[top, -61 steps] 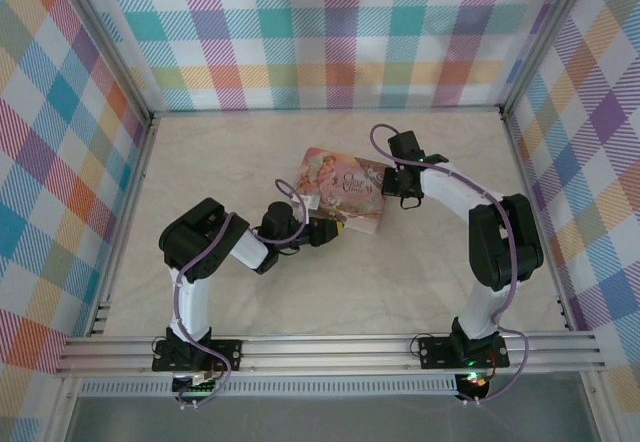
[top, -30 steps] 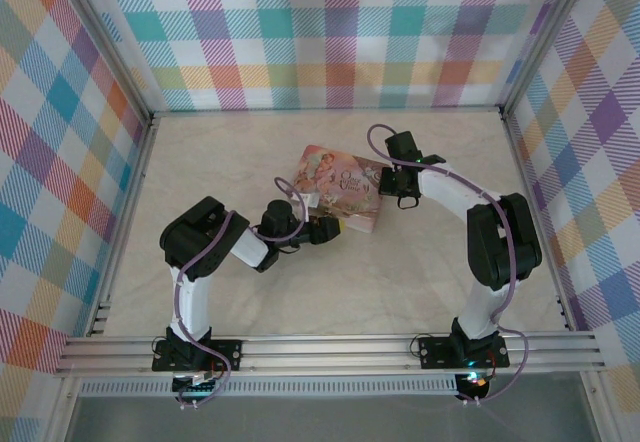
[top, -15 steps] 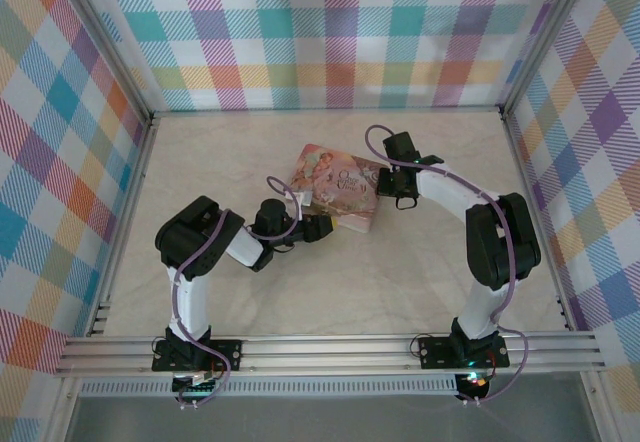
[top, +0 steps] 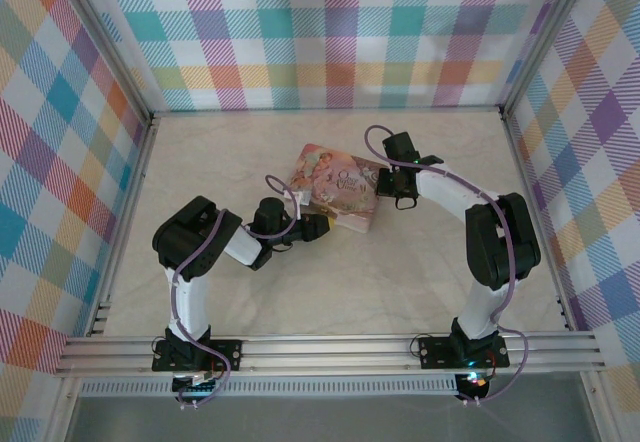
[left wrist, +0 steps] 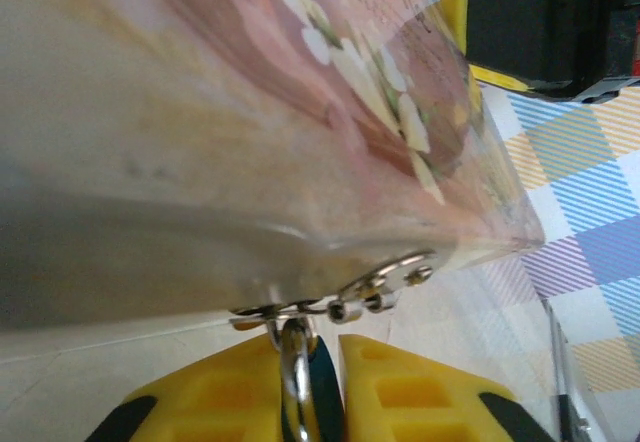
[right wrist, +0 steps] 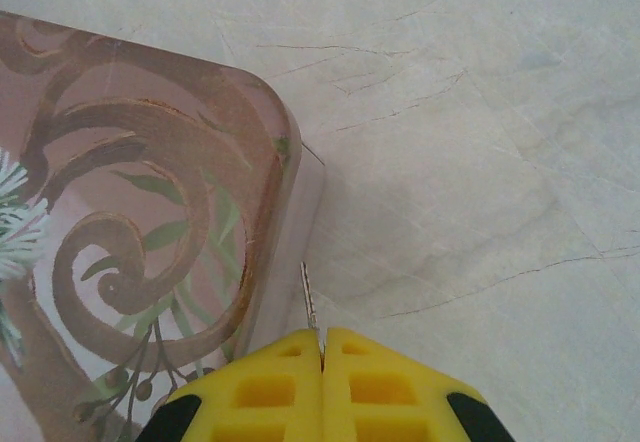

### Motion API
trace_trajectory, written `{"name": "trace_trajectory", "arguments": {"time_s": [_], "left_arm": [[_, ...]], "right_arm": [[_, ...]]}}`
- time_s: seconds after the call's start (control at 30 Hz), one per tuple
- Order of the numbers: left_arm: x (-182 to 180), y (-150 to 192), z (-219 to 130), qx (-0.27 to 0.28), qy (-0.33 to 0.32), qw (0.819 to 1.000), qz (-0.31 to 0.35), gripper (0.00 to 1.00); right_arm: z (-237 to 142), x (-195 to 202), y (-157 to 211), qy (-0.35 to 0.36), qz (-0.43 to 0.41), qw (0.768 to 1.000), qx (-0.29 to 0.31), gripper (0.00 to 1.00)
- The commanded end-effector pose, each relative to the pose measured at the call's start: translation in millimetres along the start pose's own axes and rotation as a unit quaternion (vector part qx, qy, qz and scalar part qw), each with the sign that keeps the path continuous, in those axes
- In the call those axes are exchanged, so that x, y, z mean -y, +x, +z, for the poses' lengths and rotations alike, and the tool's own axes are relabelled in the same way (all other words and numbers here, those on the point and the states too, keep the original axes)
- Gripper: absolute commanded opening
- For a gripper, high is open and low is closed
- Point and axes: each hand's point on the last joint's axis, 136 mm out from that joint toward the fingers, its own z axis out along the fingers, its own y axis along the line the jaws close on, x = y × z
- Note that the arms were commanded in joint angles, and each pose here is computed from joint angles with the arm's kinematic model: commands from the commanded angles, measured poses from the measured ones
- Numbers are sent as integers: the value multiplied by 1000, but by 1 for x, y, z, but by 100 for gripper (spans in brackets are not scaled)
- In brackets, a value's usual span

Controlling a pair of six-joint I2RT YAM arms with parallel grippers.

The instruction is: Unlock a padlock with a key

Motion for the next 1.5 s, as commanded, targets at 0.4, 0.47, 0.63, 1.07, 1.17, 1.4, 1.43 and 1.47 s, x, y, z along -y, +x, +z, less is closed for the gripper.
{"name": "trace_trajectory", "arguments": {"time_s": [0.4, 0.47, 0.63, 1.07, 1.17, 1.4, 1.43, 1.47], "left_arm": [[-10, 22, -3, -79, -53, 993, -73, 9], [-6, 22, -1, -85, -58, 992, -74, 9], [5, 24, 11, -104, -66, 989, -75, 9], [36, 33, 44, -136, -53, 984, -102, 10], [44, 34, 47, -142, -44, 982, -115, 10], [57, 24, 52, -133, -25, 981, -137, 11], [59, 22, 53, -133, -22, 981, -139, 11], [61, 20, 54, -133, -19, 981, -141, 11]], "right_arm": [[-26, 31, -4, -5, 19, 1000, 10, 0], [-33, 34, 1, -11, 23, 1000, 14, 0], [-59, 23, 17, -77, 26, 996, 36, 0], [-147, -40, 79, -370, -11, 927, 65, 0], [-162, -49, 94, -426, -12, 902, 69, 0], [-169, -44, 111, -458, 20, 883, 102, 0], [-168, -43, 112, -458, 24, 882, 104, 0], [-164, -41, 114, -455, 32, 884, 105, 0]]}}
